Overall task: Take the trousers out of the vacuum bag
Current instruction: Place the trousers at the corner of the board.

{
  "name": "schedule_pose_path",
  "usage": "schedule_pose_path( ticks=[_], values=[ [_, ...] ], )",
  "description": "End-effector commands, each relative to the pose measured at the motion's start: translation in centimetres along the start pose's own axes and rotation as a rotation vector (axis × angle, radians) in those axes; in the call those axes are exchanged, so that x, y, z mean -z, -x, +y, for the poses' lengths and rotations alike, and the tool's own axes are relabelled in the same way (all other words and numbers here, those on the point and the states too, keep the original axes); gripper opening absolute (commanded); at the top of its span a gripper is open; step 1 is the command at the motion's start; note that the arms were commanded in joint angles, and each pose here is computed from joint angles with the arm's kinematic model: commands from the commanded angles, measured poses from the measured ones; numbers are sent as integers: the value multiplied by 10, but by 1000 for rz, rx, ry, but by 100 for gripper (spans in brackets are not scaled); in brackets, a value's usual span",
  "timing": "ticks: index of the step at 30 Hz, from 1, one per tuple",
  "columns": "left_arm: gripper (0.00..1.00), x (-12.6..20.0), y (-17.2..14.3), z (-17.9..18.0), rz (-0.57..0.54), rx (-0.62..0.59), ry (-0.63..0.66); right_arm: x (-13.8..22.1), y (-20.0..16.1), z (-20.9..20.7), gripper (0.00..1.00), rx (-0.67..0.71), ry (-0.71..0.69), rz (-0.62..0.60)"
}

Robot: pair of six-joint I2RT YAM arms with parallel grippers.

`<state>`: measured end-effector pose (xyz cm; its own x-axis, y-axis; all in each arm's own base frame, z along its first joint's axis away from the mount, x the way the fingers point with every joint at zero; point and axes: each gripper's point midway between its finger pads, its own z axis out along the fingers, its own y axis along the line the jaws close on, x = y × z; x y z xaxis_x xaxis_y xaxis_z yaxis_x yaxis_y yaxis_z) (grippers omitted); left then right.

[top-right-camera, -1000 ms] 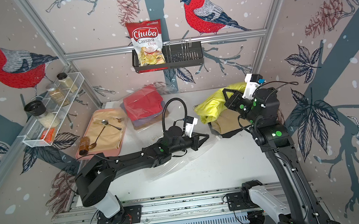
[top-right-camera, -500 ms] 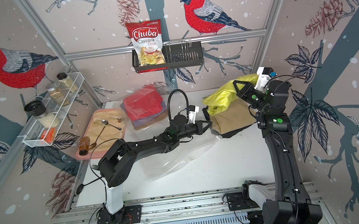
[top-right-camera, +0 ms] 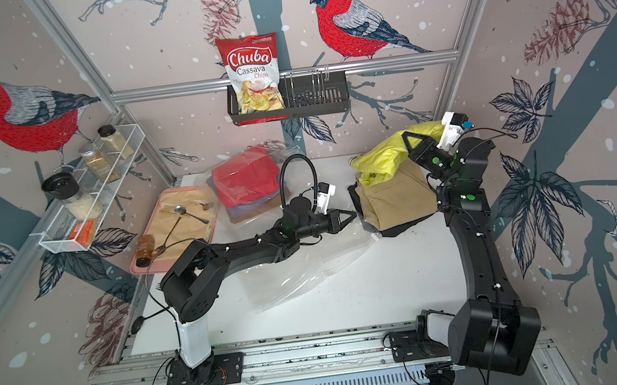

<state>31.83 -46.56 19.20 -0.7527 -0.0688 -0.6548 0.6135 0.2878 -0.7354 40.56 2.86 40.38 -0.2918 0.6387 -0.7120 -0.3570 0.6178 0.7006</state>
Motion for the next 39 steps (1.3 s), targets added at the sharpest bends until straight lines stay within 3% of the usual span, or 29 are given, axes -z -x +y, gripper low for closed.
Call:
schedule_pose_path(
  ticks=[1, 14, 26, 39],
  values=[
    [0, 4, 1, -7, 7, -44, -26, -3, 28, 29, 0, 126, 152, -121],
    [0, -10, -16, 13, 70, -14, -16, -27, 30, 3, 0, 139, 213, -174],
    [0, -8, -14, 31, 79, -6, 18, -47, 19, -35, 0, 88, 226, -196],
    [0, 0, -19, 31, 83, 3, 23, -1, -39, -90, 0, 7, 60, -140]
  ],
)
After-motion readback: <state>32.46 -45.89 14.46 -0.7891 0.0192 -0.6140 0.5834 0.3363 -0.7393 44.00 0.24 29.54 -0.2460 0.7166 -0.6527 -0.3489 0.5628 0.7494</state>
